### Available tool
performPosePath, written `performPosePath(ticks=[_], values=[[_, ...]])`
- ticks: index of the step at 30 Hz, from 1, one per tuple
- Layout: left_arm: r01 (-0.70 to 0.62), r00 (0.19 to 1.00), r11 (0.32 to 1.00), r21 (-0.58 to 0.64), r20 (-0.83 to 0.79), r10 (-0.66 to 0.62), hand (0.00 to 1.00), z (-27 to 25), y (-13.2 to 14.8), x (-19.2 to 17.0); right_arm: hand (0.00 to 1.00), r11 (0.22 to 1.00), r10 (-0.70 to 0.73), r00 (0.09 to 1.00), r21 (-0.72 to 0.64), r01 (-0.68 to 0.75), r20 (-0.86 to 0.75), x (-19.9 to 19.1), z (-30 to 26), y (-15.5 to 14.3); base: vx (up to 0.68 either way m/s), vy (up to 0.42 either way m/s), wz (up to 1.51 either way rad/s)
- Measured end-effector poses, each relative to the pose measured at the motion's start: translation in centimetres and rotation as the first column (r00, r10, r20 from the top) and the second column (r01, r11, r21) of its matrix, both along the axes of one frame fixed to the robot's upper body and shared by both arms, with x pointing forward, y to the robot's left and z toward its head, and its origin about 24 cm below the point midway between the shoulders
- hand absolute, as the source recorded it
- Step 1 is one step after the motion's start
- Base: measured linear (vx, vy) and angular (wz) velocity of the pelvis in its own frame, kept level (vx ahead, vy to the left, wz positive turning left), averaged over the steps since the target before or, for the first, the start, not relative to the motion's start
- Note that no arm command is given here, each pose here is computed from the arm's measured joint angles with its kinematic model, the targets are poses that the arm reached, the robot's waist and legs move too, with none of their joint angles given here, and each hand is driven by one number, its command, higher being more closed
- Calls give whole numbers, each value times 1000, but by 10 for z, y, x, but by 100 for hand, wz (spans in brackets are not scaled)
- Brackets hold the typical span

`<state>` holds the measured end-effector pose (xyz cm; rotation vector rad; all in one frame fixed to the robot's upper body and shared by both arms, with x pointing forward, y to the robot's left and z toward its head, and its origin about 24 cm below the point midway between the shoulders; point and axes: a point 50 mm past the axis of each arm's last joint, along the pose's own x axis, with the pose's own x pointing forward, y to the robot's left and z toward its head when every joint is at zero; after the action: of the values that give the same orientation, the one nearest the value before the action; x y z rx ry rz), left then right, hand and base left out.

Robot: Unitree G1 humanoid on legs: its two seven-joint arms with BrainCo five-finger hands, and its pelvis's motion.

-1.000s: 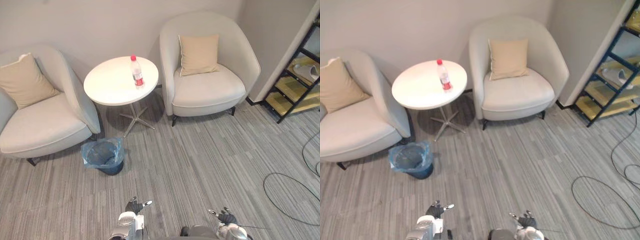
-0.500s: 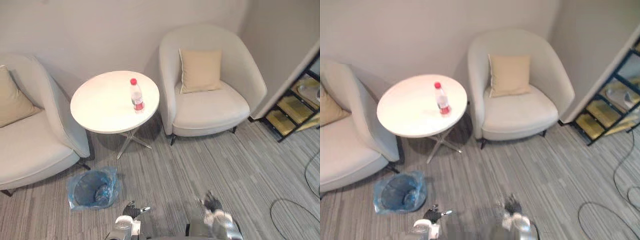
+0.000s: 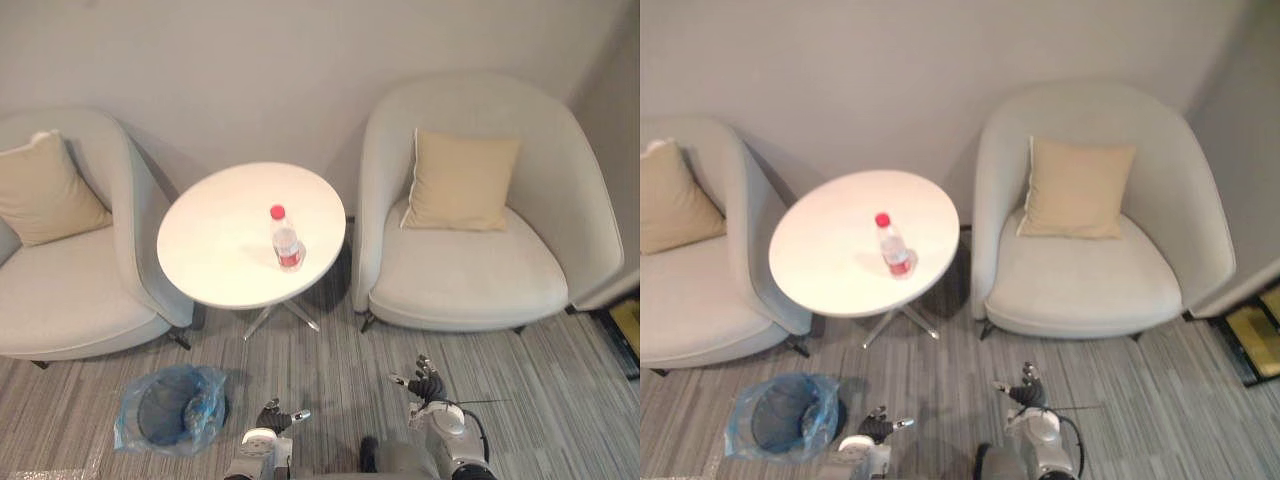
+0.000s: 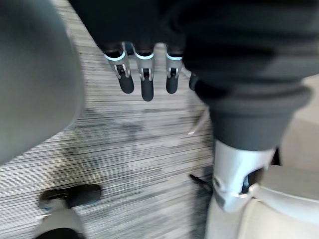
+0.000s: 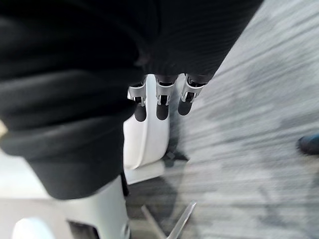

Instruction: Gather rubbish on tea table into small bin, then transfer packed bag to large trash can.

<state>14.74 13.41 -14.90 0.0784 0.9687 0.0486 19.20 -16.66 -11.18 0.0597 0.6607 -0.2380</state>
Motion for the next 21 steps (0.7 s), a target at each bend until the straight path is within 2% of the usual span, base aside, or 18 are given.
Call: performPosePath(ticks=[5,13,21], values=[[54,999,999,5,9,-54,0,1,-5,0,0,999,0,1000,-45,0,2,4,2,-11,250,50,10],[160,987,984,80,-29,-158,0,-2,8,-2,0,995,73,996,-70,-77,-50,-1,-5,2,264,126,-9],[157,987,982,101,-57,-151,0,-5,18,-8,0,992,92,993,-79,-98,-77,-5,-9,5,201,-108,64]])
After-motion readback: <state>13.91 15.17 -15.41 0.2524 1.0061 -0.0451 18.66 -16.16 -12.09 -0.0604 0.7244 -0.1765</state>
